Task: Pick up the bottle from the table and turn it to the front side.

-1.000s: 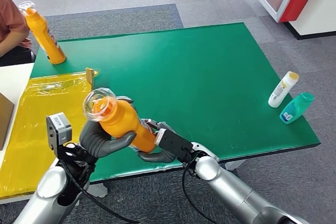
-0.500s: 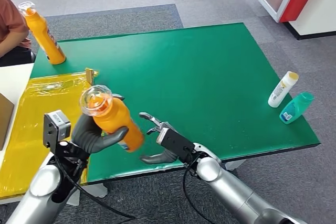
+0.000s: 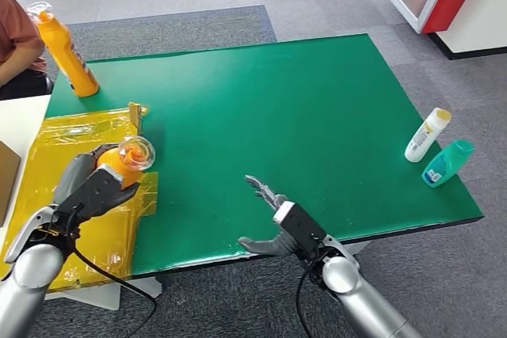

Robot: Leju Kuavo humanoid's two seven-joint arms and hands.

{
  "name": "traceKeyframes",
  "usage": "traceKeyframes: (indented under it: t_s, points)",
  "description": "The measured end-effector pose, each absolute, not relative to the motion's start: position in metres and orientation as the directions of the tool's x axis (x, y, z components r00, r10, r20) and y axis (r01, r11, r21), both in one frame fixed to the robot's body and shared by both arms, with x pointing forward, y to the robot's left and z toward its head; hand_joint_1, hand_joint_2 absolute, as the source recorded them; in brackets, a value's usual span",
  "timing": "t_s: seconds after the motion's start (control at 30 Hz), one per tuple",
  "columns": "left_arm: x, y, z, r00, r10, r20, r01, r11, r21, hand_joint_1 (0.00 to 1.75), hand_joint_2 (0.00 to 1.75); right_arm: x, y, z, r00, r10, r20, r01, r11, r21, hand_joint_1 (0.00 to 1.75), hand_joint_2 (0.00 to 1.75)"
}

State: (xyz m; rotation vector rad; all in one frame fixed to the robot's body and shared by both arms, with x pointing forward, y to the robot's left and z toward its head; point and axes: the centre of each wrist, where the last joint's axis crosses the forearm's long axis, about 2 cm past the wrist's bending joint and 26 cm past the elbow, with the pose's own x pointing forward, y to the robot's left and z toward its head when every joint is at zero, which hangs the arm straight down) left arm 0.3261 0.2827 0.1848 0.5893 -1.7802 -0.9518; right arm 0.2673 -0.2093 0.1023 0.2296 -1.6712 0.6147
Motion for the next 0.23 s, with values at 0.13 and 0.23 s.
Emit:
traceKeyframes:
  t_s: [0.13,0.23]
  points:
    - [0.328,0.308,0.177,-0.315,-0.888,0.336,-0.033,0.364,0.931,1.75,1.75,0.25,-0.217,0.095,-0.177,0.154,0.972,-0.474,0.852,-0.221,0.0,1.75]
    - [0.329,0.32,0.172,-0.266,-0.936,0.23,-0.048,0.251,0.967,1.75,1.75,0.242,-0.219,0.091,-0.161,0.138,0.977,-0.478,0.855,-0.2,0.0,1.75]
